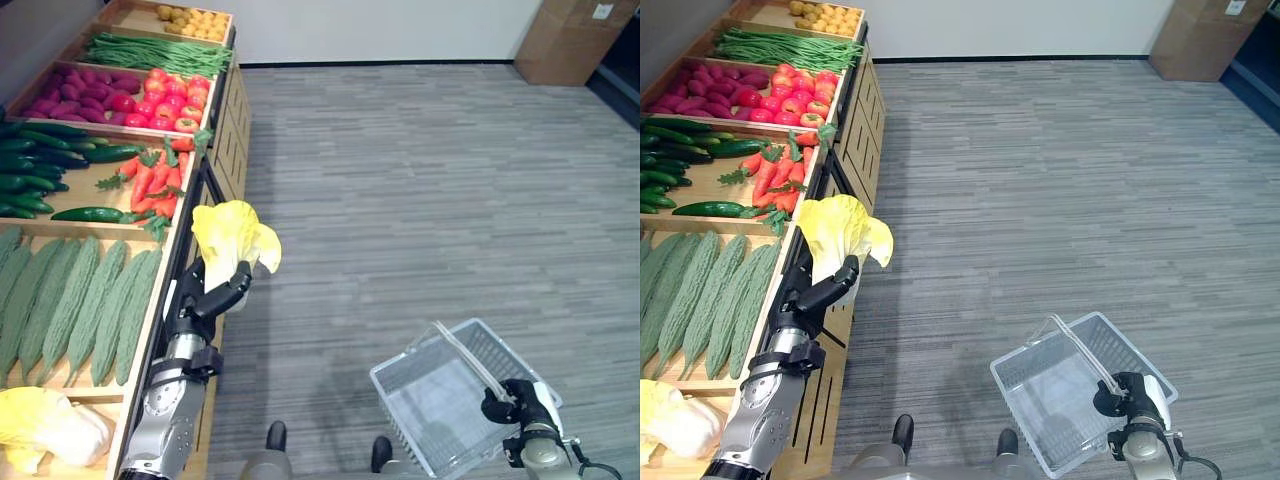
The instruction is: Get the vegetables into the basket
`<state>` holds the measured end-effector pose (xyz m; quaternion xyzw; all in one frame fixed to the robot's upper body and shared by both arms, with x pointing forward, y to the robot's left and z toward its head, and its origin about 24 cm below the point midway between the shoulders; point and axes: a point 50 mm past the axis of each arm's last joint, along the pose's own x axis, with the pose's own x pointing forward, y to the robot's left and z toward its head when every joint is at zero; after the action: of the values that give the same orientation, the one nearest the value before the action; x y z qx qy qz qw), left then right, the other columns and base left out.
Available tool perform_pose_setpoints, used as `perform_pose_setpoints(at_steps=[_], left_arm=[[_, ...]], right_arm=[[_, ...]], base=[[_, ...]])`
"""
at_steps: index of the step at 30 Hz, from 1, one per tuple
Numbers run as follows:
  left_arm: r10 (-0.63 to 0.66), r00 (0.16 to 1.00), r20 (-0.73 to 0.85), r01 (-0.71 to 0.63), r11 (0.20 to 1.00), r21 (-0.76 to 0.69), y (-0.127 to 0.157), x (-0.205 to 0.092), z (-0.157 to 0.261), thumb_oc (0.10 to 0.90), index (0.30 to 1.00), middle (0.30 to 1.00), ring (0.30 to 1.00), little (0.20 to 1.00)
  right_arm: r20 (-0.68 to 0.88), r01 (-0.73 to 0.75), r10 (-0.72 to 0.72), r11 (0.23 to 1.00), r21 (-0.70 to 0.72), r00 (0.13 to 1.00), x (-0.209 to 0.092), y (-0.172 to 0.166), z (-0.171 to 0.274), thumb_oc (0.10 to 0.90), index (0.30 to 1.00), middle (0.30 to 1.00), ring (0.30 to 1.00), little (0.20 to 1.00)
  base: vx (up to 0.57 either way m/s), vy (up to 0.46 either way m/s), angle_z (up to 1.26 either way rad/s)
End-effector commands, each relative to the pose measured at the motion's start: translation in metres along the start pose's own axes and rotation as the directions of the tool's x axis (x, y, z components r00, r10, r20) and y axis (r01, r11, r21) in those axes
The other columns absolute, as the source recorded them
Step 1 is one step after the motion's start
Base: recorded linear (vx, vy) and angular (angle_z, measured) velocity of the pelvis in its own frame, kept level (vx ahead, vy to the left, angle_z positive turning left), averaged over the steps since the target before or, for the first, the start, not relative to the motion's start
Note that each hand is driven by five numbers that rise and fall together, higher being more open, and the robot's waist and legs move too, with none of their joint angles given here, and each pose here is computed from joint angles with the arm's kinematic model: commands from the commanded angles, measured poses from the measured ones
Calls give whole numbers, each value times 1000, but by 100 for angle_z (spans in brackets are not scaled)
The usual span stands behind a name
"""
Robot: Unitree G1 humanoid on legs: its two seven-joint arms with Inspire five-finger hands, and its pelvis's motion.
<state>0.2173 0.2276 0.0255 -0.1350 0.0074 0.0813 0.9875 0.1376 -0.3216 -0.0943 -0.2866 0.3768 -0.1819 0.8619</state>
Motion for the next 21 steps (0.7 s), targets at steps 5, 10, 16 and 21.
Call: perform_pose_setpoints(at_steps=[5, 10, 16, 21], left_arm=[[-121, 944, 309, 92, 990, 106, -20, 21, 60, 400, 300, 300, 300, 300], [-210, 908, 362, 155, 972, 175, -37, 29, 77, 400, 300, 300, 300, 300], [-220, 899, 378, 164, 971, 176, -40, 32, 81, 400, 300, 300, 300, 300], [-205, 909, 363, 154, 974, 166, -39, 32, 75, 400, 300, 300, 300, 300]], right_arm=[[245, 140, -142, 990, 26, 959, 18, -40, 64, 400, 300, 300, 300, 300], [216, 118, -123, 992, 38, 969, 20, -35, 63, 400, 300, 300, 300, 300], [239, 127, -140, 989, 70, 961, 21, -38, 71, 400, 300, 300, 300, 300], [237, 135, -145, 989, 59, 961, 18, -42, 66, 400, 300, 300, 300, 300]], base=[[39, 148, -14], [79, 303, -34], [231, 28, 9], [282, -205, 38]])
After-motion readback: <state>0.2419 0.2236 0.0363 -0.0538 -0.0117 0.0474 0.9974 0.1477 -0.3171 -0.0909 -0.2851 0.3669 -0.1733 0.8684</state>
